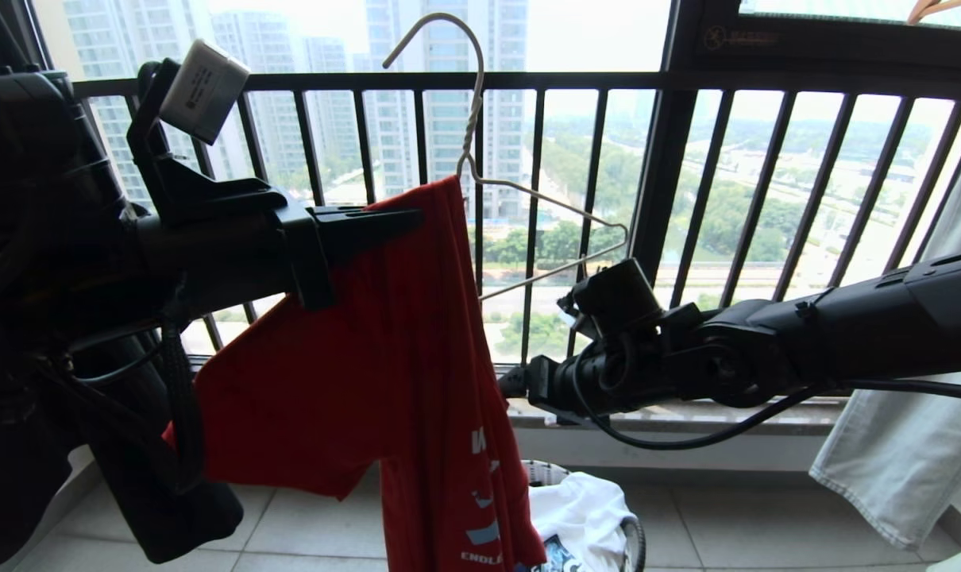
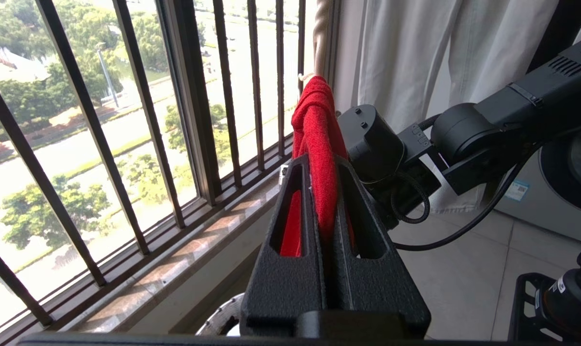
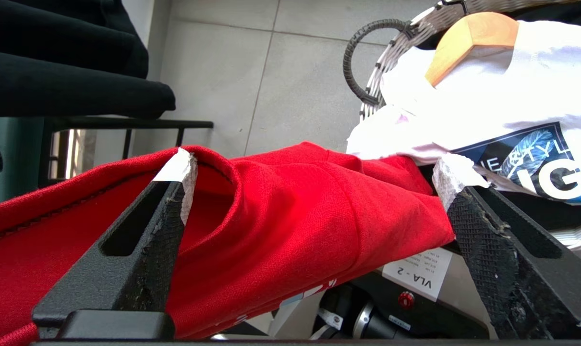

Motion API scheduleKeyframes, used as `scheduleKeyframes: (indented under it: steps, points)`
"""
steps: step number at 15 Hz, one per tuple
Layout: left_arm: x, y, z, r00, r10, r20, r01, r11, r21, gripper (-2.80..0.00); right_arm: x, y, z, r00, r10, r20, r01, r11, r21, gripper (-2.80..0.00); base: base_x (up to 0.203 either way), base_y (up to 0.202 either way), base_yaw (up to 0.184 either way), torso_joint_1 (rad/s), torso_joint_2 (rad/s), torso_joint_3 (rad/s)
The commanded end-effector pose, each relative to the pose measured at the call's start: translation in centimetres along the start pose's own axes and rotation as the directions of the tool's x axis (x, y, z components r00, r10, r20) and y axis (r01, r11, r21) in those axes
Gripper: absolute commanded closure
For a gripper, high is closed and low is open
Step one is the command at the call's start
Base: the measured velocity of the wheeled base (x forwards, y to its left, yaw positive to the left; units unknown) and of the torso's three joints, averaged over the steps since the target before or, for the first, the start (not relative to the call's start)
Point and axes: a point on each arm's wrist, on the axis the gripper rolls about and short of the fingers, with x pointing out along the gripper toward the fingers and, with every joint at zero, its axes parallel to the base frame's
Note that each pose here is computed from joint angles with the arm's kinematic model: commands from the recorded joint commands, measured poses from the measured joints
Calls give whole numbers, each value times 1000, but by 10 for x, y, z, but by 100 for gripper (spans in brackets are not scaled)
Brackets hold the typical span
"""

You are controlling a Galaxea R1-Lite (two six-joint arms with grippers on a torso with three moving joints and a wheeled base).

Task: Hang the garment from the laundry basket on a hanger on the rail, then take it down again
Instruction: Hang the clothes on the clothes rack

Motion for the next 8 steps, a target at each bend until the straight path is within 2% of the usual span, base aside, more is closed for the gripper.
scheduleKeyframes:
  steps: [1, 4, 8]
  points:
    - [-3, -4, 3, 1000, -12, 19, 12, 1000, 11, 0, 4, -3, 0, 1000, -6, -8, 6, 1000, 8, -280, 0, 0, 0, 0, 0, 0]
    - [-5, -7, 4, 998, -22, 58, 20, 999, 33, 0, 9, -6, -1, 1000, -13, -18, 13, 1000, 12, -280, 0, 0, 0, 0, 0, 0]
    - [-5, -8, 5, 998, -24, 65, 22, 999, 37, 0, 14, -8, -4, 999, -20, -32, 21, 1000, 11, -280, 0, 0, 0, 0, 0, 0]
